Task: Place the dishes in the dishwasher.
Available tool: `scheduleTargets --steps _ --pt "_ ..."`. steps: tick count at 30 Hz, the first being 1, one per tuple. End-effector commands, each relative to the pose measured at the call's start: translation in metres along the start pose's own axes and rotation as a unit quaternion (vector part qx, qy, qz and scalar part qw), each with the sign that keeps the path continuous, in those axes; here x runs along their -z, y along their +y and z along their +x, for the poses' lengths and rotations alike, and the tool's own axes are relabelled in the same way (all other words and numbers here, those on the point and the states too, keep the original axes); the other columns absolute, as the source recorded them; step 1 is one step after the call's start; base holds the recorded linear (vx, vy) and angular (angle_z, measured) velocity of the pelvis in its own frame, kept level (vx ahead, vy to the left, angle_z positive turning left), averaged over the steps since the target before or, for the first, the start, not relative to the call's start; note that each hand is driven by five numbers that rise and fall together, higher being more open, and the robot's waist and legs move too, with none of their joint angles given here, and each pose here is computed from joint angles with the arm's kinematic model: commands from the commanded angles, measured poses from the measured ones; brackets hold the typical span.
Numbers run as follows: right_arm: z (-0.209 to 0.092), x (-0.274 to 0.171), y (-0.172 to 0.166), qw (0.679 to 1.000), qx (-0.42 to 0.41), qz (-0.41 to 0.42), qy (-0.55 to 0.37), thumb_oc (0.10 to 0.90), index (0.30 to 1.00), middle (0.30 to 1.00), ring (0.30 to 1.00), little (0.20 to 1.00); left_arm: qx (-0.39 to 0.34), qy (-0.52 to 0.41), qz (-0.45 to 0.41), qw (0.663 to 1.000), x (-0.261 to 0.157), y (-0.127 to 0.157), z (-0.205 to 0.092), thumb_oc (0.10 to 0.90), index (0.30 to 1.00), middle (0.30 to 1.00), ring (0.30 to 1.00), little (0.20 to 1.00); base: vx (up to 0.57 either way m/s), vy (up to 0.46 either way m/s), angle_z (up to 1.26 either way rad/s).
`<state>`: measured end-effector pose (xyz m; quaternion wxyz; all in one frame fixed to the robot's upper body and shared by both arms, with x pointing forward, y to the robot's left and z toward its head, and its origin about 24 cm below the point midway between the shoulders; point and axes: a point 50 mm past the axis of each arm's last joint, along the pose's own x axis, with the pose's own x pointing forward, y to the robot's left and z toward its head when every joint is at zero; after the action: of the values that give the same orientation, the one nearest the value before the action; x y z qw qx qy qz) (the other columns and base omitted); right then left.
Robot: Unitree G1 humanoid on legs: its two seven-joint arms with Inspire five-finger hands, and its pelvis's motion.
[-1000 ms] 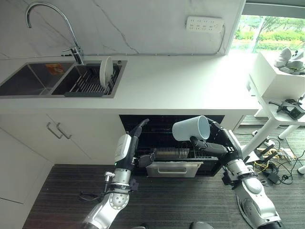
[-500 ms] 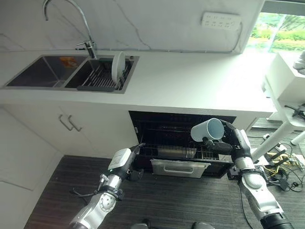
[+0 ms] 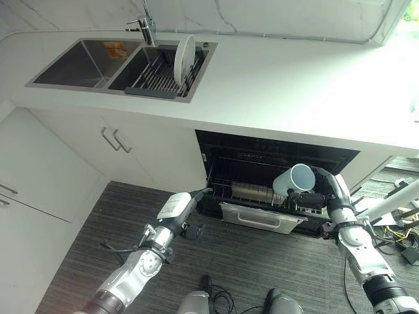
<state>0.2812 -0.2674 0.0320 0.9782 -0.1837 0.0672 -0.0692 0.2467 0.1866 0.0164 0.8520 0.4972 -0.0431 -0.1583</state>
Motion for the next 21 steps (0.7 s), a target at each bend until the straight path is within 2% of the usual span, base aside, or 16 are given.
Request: scheduleTargets --steps 1,7,10,21 --pt "0.018 -0.058 -0.022 0.992 0.025 -0.034 -0.121 0.4 0.3 0.3 0.3 0.3 -0.069 -0.107 0.026 0.992 -0.031 0.042 0.011 0.8 0.9 0.9 0.9 0.9 0.02 -0.028 0.07" --pt "0.023 -0.049 -0.03 0.994 0.038 -0.048 -0.094 0.4 0.3 0.3 0.3 0.3 -0.056 -0.12 0.033 0.991 -0.034 0.046 0.013 0.8 0.9 0.9 0.9 0.9 0.01 -0.05 0.08" --pt "0.034 -0.061 -0.042 0.992 0.052 -0.056 -0.098 0.4 0.3 0.3 0.3 0.3 -0.051 -0.155 0.07 0.984 -0.042 0.057 0.021 0.8 0.9 0.9 0.9 0.9 -0.1 -0.066 0.04" --pt "0.054 -0.079 -0.066 0.988 0.082 -0.098 -0.085 0.4 0.3 0.3 0.3 0.3 -0.051 -0.182 0.095 0.977 -0.052 0.077 0.031 0.8 0.9 0.9 0.9 0.9 -0.06 -0.022 0.06"
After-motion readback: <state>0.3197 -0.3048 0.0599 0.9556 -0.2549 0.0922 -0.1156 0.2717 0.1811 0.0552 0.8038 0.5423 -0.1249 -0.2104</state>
